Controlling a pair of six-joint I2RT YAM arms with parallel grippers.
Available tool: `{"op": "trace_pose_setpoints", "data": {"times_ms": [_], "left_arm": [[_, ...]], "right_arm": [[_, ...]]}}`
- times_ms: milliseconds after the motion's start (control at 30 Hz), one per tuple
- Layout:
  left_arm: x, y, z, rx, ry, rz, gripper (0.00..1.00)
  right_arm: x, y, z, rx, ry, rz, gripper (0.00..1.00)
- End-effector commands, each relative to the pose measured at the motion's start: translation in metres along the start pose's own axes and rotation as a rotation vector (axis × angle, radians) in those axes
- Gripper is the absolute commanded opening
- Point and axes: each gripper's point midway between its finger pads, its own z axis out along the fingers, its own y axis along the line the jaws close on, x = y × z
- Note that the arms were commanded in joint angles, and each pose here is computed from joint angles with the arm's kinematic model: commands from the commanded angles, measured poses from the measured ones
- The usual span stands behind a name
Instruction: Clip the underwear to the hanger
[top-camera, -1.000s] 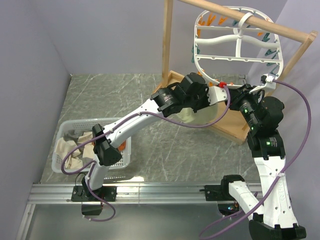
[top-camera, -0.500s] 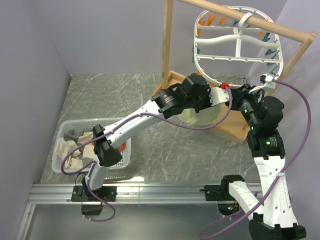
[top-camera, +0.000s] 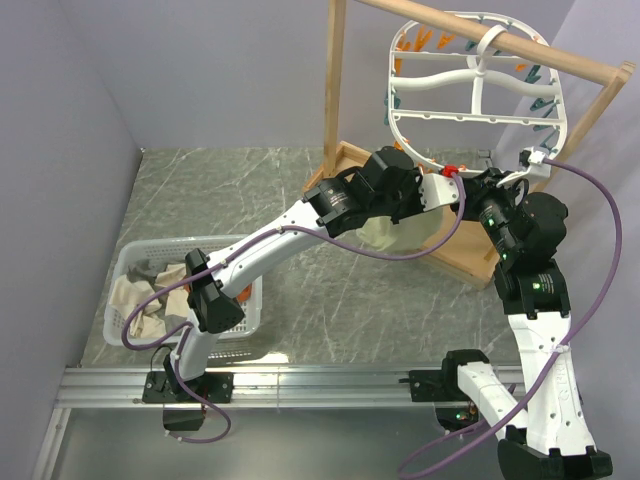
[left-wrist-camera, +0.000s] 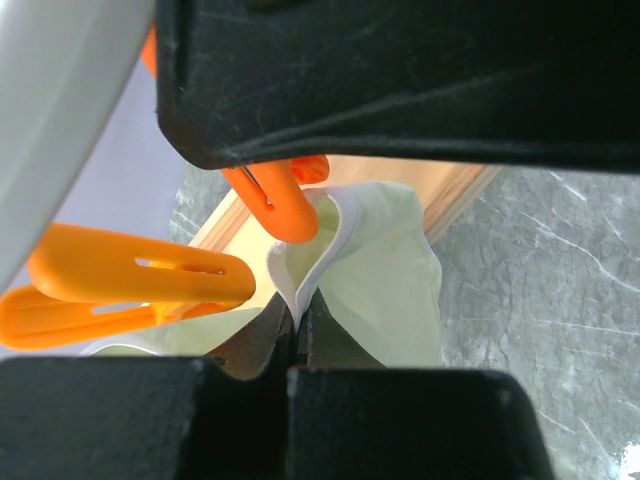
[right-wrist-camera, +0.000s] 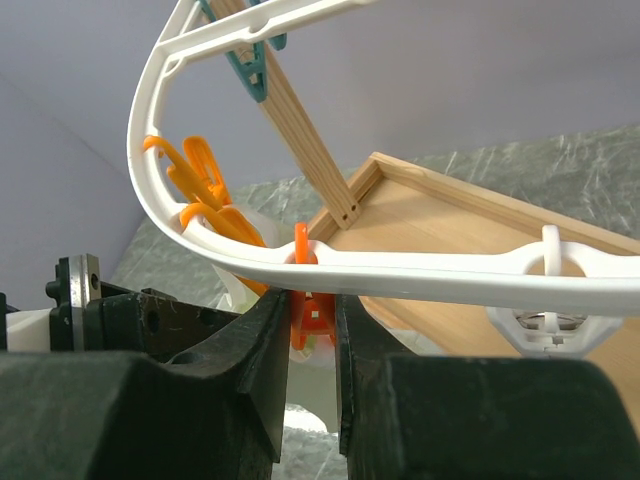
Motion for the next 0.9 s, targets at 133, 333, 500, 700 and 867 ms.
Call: {"op": "trace_pose_setpoints", "data": {"times_ms": [133,333,500,700,867], "left_arm": [[-0.041,0.018,-0.018,-0.063,-0.114,0.016,0.00],[-0.045,0.019,-0.020,-0.067,-0.124,0.028,0.00],[-0.049,0.019,-0.019,-0.069,-0.135,0.031,0.00],[-0.057,0.020,-0.017,-0.080,-0.159,0.035,0.00],[-0.059,0.020,-0.015,-0.086,-0.166,0.043,0.00]], "right_arm": [[0.009,-0.007,0.002,0.016,0.022,-0.022,0.00],[0.012,-0.009,0.003,0.016,0.025,-0.031,0.00],[0.015,-0.010,0.003,0.014,0.029,-0.038,0.00],[0.019,-0.011,0.004,0.014,0.034,-0.040,0.00],[0.017,-0.009,0.004,0.008,0.032,-0.040,0.00]]}}
